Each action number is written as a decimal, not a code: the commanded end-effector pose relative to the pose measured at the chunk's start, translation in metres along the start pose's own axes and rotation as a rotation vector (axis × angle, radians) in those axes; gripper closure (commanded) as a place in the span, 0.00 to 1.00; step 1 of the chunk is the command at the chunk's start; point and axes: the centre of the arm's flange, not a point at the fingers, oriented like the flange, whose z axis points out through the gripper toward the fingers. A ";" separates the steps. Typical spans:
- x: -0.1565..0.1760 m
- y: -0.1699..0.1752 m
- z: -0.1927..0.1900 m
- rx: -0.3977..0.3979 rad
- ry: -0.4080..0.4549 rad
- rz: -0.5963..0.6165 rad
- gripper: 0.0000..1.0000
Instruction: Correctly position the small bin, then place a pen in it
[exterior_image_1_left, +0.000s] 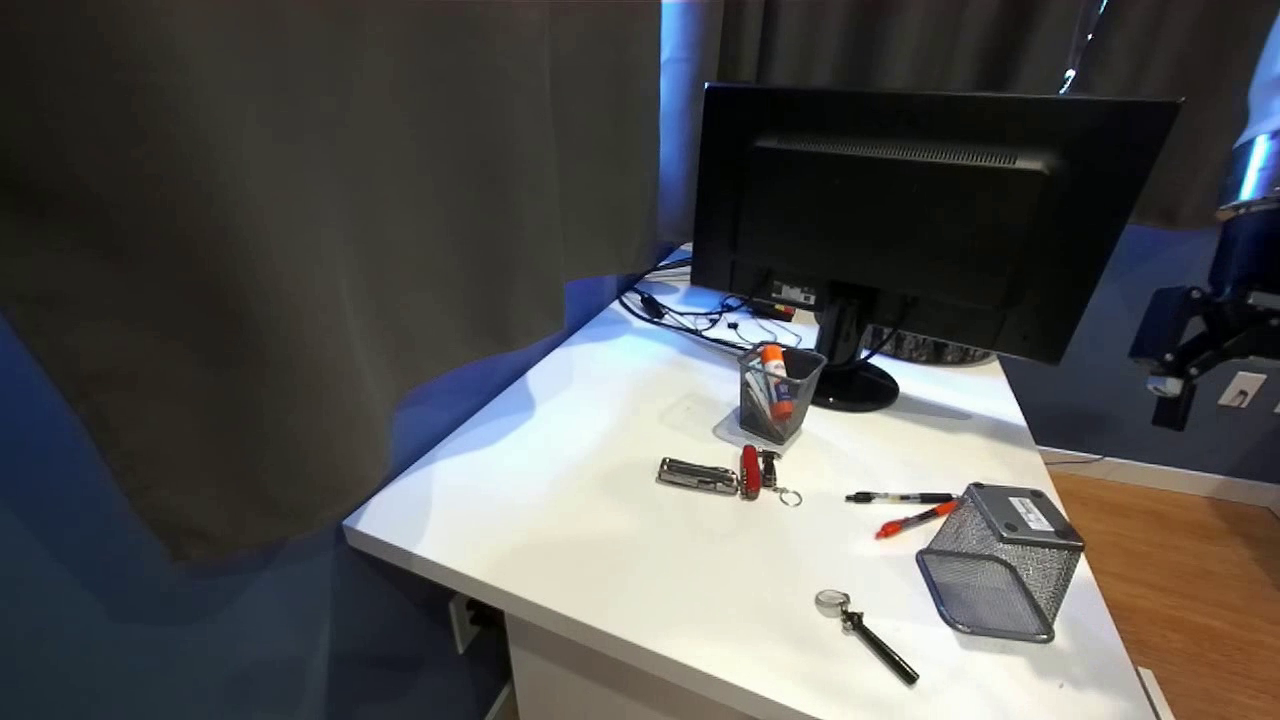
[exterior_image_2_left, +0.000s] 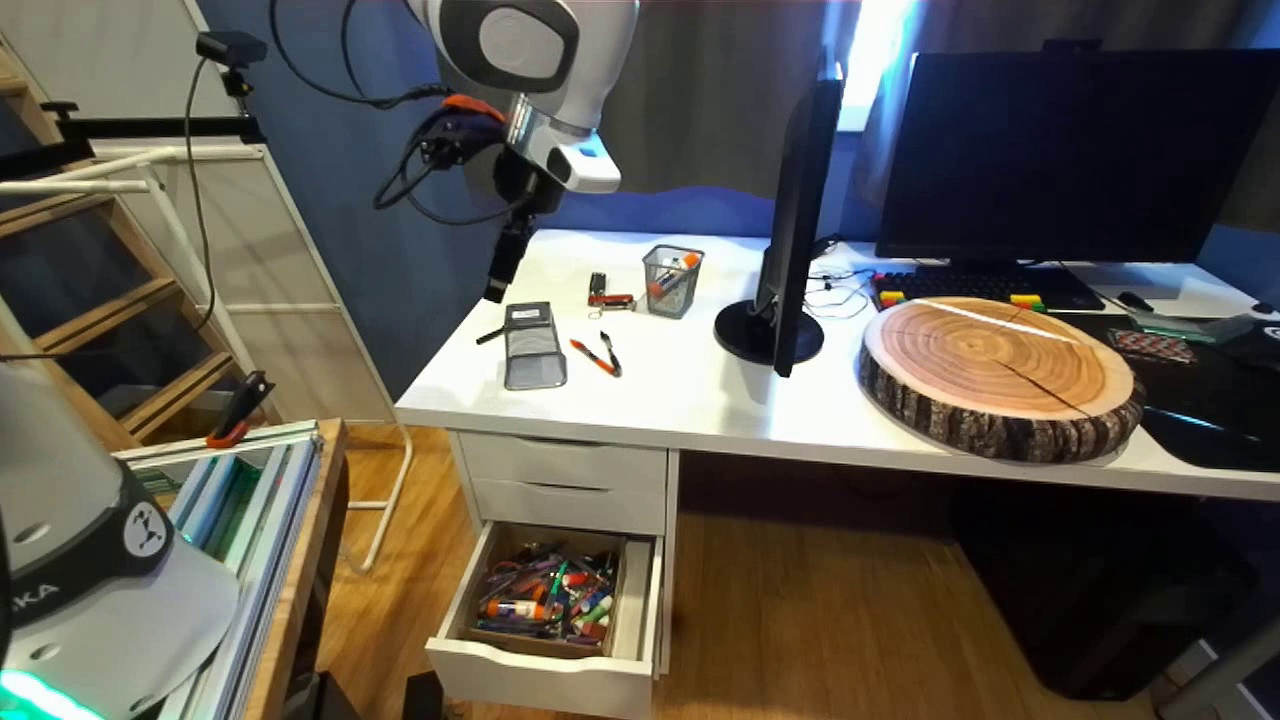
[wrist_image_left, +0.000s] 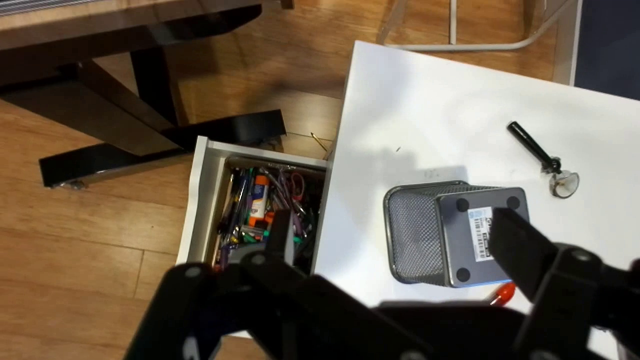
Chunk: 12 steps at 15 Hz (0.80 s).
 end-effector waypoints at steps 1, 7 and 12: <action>0.039 -0.053 0.006 -0.031 -0.080 0.010 0.00; 0.074 -0.102 0.026 -0.048 -0.138 -0.100 0.00; 0.094 -0.125 0.046 -0.086 -0.155 -0.137 0.00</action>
